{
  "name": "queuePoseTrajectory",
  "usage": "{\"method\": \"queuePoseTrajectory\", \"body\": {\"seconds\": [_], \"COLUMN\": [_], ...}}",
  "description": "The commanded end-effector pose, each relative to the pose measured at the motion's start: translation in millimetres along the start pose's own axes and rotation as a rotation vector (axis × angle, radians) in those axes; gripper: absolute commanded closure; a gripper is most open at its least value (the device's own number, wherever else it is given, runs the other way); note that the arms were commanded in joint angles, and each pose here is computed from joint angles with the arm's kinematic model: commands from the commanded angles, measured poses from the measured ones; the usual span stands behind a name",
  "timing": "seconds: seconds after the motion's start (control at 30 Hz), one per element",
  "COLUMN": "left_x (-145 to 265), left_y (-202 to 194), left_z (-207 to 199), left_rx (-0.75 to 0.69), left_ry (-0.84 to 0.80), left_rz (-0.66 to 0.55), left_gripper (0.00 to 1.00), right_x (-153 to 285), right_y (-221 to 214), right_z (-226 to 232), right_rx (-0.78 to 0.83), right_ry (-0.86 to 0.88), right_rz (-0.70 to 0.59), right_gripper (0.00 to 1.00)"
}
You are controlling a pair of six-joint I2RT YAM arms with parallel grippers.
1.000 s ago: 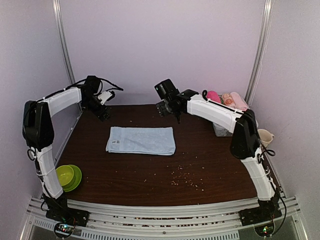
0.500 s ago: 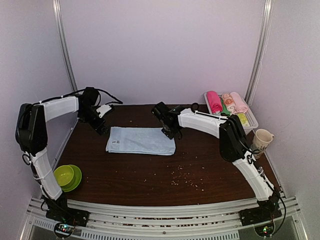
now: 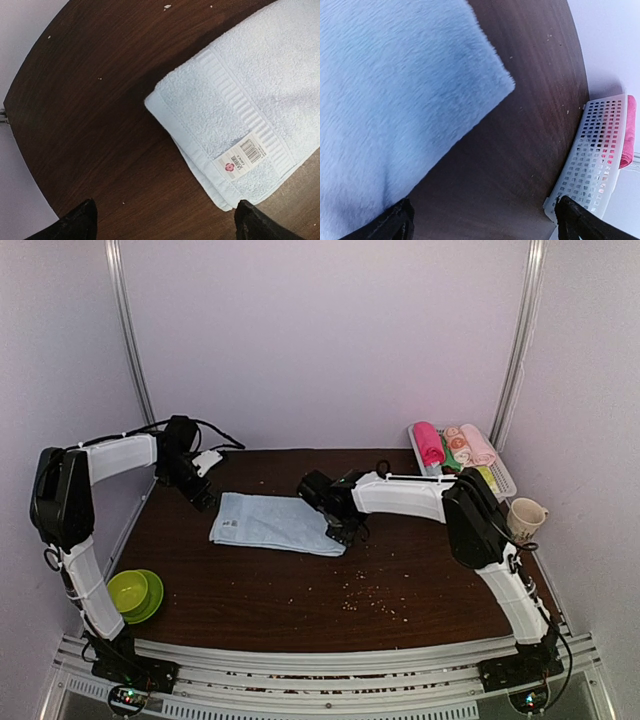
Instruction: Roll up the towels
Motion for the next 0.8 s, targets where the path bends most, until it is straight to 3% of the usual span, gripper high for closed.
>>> {"method": "queuePoseTrajectory", "body": {"seconds": [0.0, 0.17, 0.4, 0.63, 0.77], "left_x": [4, 7, 7, 0, -10], "left_y": [-1, -6, -14, -23, -31], "left_z": [8, 8, 7, -1, -11], "left_rx": [-0.019, -0.020, -0.025, -0.055, -0.080], "left_ry": [0.072, 0.099, 0.124, 0.089, 0.034], "left_rz": [-0.002, 0.007, 0.039, 0.074, 0.113], "left_gripper": [0.02, 0.02, 0.02, 0.02, 0.02], "right_x": [29, 70, 110, 88, 57], "right_y": [-28, -37, -17, 16, 33], "right_z": [35, 73, 37, -33, -50], "right_rx": [0.136, 0.214, 0.072, -0.202, -0.276], "right_ry": [0.149, 0.287, 0.346, 0.173, 0.086], "right_rz": [0.043, -0.011, -0.147, -0.156, -0.119], "right_gripper": [0.00, 0.01, 0.00, 0.00, 0.01]}}
Point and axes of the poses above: each gripper's point midway between its finger pads, its own x axis back along the fingers, its own z axis along the line the jaws close on, y = z × x, the point moved 5 cm from there along x, back along the fingers, and after that the axes turned 14 degrees about -x, right-handed, at the moved point
